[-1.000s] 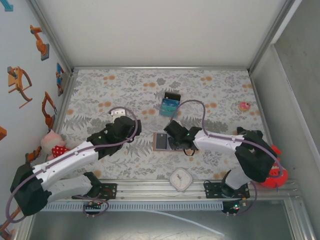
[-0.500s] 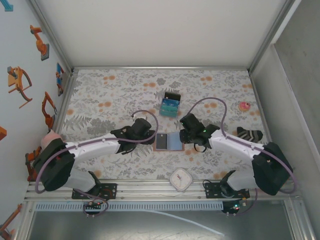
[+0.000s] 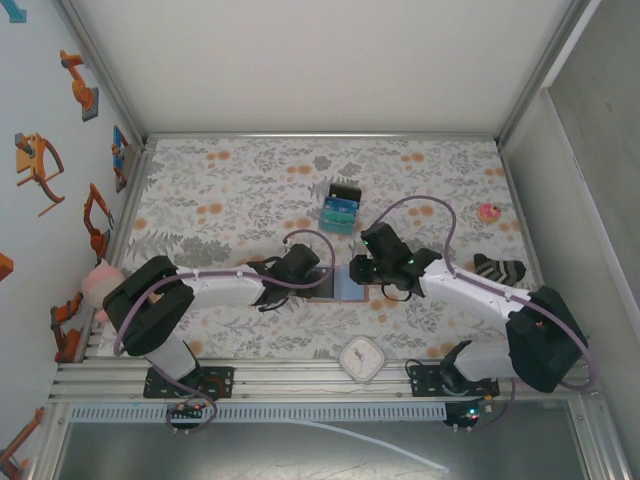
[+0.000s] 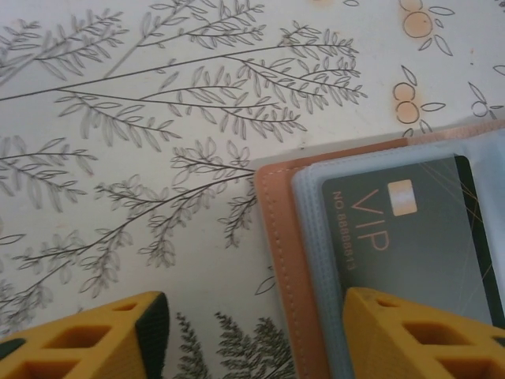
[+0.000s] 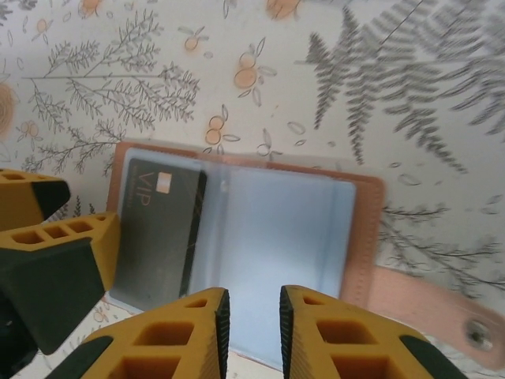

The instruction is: Take the credit cards out of the card holder

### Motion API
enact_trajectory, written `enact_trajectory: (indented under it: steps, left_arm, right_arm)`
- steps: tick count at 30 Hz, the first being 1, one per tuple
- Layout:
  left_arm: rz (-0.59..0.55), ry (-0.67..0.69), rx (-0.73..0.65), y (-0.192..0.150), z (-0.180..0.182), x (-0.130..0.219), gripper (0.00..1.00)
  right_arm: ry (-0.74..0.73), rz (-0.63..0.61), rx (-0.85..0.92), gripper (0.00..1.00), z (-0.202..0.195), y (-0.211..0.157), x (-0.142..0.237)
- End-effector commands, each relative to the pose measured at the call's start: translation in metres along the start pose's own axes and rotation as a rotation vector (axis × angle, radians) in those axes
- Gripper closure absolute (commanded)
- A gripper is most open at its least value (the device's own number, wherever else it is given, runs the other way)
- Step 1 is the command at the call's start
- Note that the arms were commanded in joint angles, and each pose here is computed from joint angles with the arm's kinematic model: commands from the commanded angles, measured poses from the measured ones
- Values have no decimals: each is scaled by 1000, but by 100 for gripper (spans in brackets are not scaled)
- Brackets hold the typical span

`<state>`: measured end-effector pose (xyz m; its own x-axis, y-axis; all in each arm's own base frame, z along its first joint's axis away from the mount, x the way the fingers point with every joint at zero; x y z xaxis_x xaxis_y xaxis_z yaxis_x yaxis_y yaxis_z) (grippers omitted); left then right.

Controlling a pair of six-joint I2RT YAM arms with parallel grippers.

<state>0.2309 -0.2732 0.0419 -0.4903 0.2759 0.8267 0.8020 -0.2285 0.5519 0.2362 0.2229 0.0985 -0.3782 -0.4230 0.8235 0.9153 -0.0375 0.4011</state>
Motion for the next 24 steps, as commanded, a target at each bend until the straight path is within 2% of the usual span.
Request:
enact_trajectory:
  steps: [1,5,11,24]
  left_arm:
    - [-11,-48,15,7,-14,-1,45]
    - [8,-43,11,1,-14,-4,47]
    - [37,-21,10,-9,-10,-6,55]
    - [81,-18,42,-24,-9,-12,62]
  right_arm:
    - [96,30,-37,78,19,3,-8]
    - [152,62,-58,80,27,0,-18]
    - [193,106,-96,82,32,-7,-30]
    - [194,183,-199,84,21,-20,-50]
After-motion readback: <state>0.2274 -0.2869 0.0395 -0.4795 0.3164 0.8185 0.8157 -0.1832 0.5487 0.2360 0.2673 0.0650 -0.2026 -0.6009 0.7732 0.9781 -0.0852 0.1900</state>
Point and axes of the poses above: each hand's point on the last joint's axis, 136 mm out from that joint toward the fingers, its own x axis back along the fingers, its own z axis along the line the jaws close on, y = z × x, the point moved 2 cm from there along x, back along the fingers, and after that the axes turned 3 degrees about -x, right-handed, at the moved point
